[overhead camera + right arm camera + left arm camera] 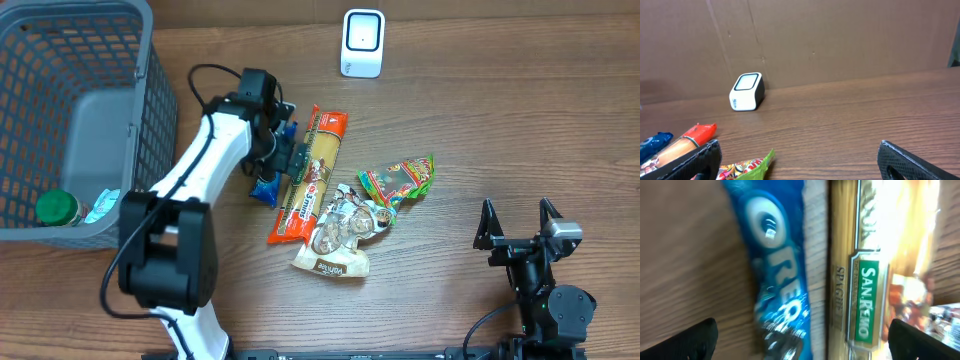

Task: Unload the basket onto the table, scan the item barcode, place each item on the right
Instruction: 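Carry the Oreo pack out and place it left of the spaghetti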

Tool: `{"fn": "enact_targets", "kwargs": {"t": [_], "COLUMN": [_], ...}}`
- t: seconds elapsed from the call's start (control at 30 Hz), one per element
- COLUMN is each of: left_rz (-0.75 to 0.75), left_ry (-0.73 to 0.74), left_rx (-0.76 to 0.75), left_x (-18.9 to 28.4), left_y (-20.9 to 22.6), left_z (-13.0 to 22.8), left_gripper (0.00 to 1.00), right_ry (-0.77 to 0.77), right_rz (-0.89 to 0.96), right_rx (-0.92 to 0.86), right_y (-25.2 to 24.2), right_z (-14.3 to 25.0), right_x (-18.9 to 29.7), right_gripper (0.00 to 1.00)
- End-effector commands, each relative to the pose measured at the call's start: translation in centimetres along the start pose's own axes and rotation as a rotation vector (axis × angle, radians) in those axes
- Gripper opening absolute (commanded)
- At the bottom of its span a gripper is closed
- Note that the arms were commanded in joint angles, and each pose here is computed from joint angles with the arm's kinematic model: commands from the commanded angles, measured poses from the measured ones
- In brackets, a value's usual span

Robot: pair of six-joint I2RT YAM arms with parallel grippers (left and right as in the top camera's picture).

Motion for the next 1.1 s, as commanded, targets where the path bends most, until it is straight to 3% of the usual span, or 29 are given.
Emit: {"fn": "enact_targets", "kwargs": {"t": [0.0,0.23,0.37,0.5,0.6,0.7,1.07], "left_rz": [-0.119,-0.332,-0.443,-0.534,-0.552,-0.499,-0.399], "left_ry": [-0.266,-0.580,-0.685,-0.663,-0.607,-0.563,-0.373], "left_rx": [0.008,0.111,0.252,0.442,0.625,0.702,0.949], "left_x": [10.5,25.7,30.9,32.8,32.8,31.5,21.3], "left_y": [0.7,3.0,6.3,9.7,11.8,13.4,18.7], "left_z": [-2.1,1.2,5.8,10.5,13.6,15.0,16.0], "left_gripper": [1.00,1.00,1.00,1.00,1.00,1.00,1.00], "right_ry": [-0.005,-0.005,-0.005,-0.005,-0.005,-0.005,-0.005], "right_rz": [0.011,0.011,0.011,0.011,0.011,0.011,0.011], "right_rx": [0.003,0.004,0.004,0.003,0.003,0.003,0.004], "right_y": [-0.2,-0.2,-0.2,-0.2,-0.2,-0.2,-0.2], "right_z": [0.2,0.2,0.2,0.2,0.2,0.2,0.2], "right_x": [0.0,0.0,0.0,0.0,0.0,0.0,0.0], "right_gripper": [1.00,1.00,1.00,1.00,1.00,1.00,1.00]}}
Point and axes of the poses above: each gripper's point midway between its finger pads, its own x axis back along the fingers, its own y axis along the line the jaws close on, z = x × y, the point moved 9 cm from there along x, back along the fingers, and after that the axes turned 3 degrees about -x, right-handed, at the moved point
